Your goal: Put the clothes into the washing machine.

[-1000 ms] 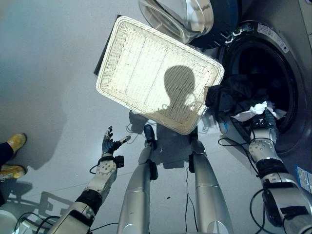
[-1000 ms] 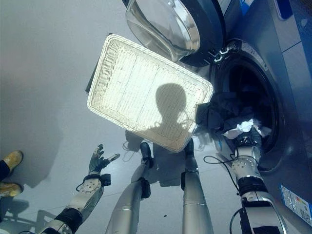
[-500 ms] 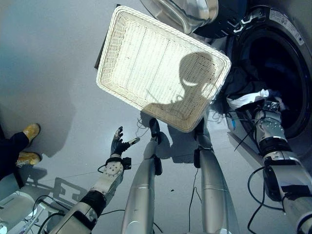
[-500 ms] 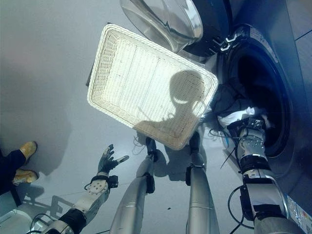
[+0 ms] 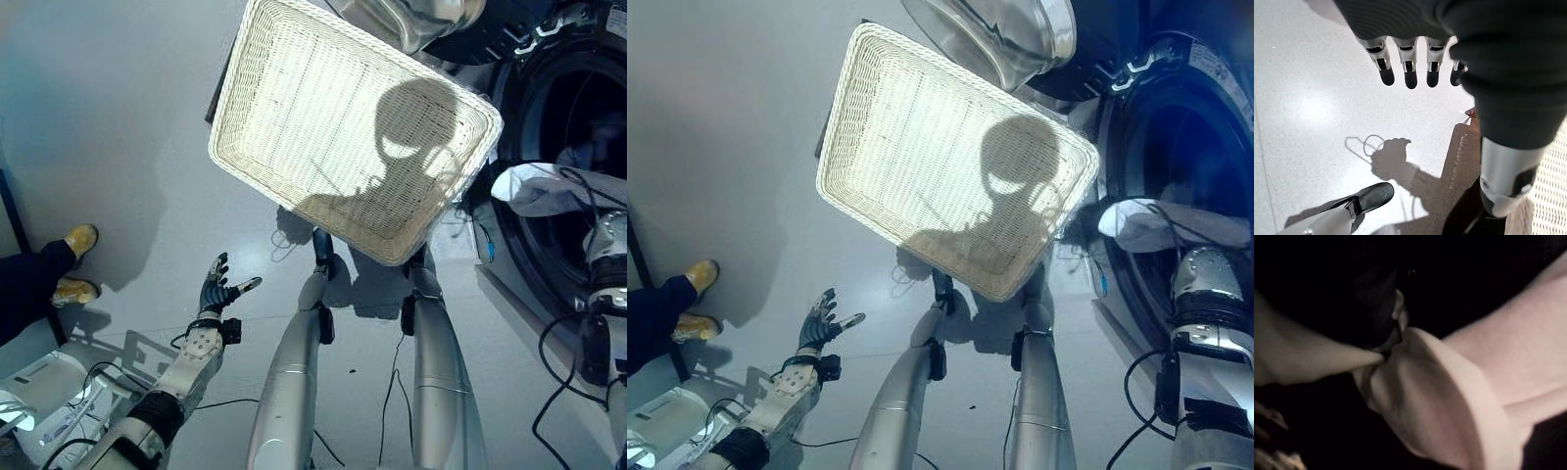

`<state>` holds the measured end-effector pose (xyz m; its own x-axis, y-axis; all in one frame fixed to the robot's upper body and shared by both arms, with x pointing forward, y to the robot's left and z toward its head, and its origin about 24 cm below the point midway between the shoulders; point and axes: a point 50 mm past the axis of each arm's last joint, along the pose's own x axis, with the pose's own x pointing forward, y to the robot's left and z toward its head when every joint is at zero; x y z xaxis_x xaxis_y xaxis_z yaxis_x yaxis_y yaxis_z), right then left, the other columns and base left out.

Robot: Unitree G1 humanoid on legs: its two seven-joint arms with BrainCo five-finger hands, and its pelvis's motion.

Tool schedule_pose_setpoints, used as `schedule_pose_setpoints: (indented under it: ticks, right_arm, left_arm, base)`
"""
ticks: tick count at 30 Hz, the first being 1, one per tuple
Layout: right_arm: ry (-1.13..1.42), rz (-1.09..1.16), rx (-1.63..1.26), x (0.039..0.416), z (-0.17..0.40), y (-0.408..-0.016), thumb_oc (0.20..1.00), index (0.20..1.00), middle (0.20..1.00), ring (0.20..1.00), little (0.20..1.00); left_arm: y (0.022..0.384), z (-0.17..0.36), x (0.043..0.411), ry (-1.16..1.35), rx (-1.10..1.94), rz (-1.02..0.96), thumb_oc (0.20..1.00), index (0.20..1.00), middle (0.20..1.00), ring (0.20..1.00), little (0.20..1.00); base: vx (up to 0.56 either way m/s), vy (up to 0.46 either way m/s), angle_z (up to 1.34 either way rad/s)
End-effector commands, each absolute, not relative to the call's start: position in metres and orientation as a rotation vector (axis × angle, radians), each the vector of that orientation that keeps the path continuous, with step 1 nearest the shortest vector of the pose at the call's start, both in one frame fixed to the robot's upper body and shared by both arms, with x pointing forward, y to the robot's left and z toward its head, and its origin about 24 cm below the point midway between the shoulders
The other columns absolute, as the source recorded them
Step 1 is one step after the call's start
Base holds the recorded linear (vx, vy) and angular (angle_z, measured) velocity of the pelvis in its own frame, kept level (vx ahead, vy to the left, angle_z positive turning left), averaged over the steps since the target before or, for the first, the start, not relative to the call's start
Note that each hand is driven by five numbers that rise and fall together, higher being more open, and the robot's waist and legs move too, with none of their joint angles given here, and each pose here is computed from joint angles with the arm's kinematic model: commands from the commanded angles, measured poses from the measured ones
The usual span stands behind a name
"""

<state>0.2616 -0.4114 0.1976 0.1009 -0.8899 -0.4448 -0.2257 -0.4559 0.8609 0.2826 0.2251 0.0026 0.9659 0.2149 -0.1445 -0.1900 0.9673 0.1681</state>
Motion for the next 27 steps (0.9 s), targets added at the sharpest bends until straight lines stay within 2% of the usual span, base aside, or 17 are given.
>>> schedule_pose_setpoints:
  ticks: [1, 2, 3, 4, 6, 7, 9, 10, 13, 15, 20, 25, 27]
  right_arm:
    - [-1.654, -1.519, 1.713, 0.149, 0.228, -0.476, 0.42, 0.42, 0.42, 0.42, 0.42]
    - [-1.654, -1.519, 1.713, 0.149, 0.228, -0.476, 0.42, 0.42, 0.42, 0.42, 0.42]
    - [-1.574, -1.542, 1.738, 0.155, 0.219, -0.476, 0.805, 0.805, 0.805, 0.805, 0.805]
    - [-1.294, -1.442, 1.764, 0.191, 0.214, -0.473, 1.0, 1.0, 1.0, 1.0, 1.0]
    - [-1.033, -1.34, 1.76, 0.222, 0.206, -0.466, 1.0, 1.0, 1.0, 1.0, 1.0]
    - [-0.986, -1.301, 1.753, 0.23, 0.205, -0.463, 1.0, 1.0, 1.0, 1.0, 1.0]
    - [-0.529, -0.816, 1.628, 0.305, 0.187, -0.418, 1.0, 1.0, 1.0, 1.0, 1.0]
    - [-0.506, -0.787, 1.618, 0.309, 0.186, -0.415, 1.0, 1.0, 1.0, 1.0, 1.0]
    - [-0.359, -0.498, 1.543, 0.34, 0.177, -0.372, 1.0, 1.0, 1.0, 1.0, 1.0]
    - [-0.351, -0.397, 1.525, 0.349, 0.173, -0.355, 1.0, 1.0, 1.0, 1.0, 1.0]
    - [-0.431, -0.397, 1.505, 0.35, 0.173, -0.351, 1.0, 1.0, 1.0, 1.0, 1.0]
    - [-0.729, -0.575, 1.494, 0.333, 0.184, -0.37, 1.0, 1.0, 1.0, 1.0, 1.0]
    - [-0.815, -0.658, 1.407, 0.325, 0.189, -0.372, 1.0, 1.0, 1.0, 1.0, 1.0]
  left_arm:
    - [0.234, -0.024, 0.259, 0.258, 0.092, 0.267, 1.0, 1.0, 1.0, 1.0, 1.0]
    - [0.234, -0.024, 0.259, 0.258, 0.092, 0.267, 1.0, 1.0, 1.0, 1.0, 1.0]
    - [0.231, -0.024, 0.262, 0.262, 0.096, 0.259, 1.0, 1.0, 1.0, 1.0, 1.0]
    - [0.218, -0.022, 0.268, 0.261, 0.086, 0.217, 1.0, 1.0, 1.0, 1.0, 1.0]
    - [0.213, -0.019, 0.272, 0.263, 0.081, 0.196, 1.0, 1.0, 1.0, 1.0, 1.0]
    - [0.212, -0.019, 0.272, 0.263, 0.077, 0.194, 1.0, 1.0, 1.0, 1.0, 1.0]
    - [0.203, -0.015, 0.277, 0.243, 0.089, 0.155, 1.0, 1.0, 1.0, 1.0, 1.0]
    - [0.203, -0.015, 0.277, 0.244, 0.089, 0.157, 1.0, 1.0, 1.0, 1.0, 1.0]
    - [0.206, -0.014, 0.278, 0.238, 0.093, 0.163, 1.0, 1.0, 1.0, 1.0, 1.0]
    - [0.205, -0.015, 0.277, 0.239, 0.095, 0.166, 1.0, 1.0, 1.0, 1.0, 1.0]
    - [0.199, -0.019, 0.273, 0.235, 0.09, 0.164, 1.0, 1.0, 1.0, 1.0, 1.0]
    - [0.184, -0.025, 0.267, 0.233, 0.067, 0.153, 1.0, 1.0, 1.0, 1.0, 1.0]
    - [0.18, -0.025, 0.267, 0.232, 0.059, 0.147, 1.0, 1.0, 1.0, 1.0, 1.0]
  base:
    - [0.0, 0.0, -0.04]
    - [0.0, 0.0, 0.0]
    - [0.0, 0.036, -0.02]
    - [0.0, 0.037, -0.01]
    - [0.0, 0.025, 0.03]
    - [0.0, 0.0, 0.0]
    - [-0.01, -0.033, 0.04]
    - [-0.02, -0.029, 0.15]
    - [-0.02, -0.023, 0.21]
    - [-0.01, -0.011, 0.02]
    - [-0.01, 0.015, -0.03]
    - [-0.03, 0.057, -0.01]
    - [-0.02, 0.08, 0.0]
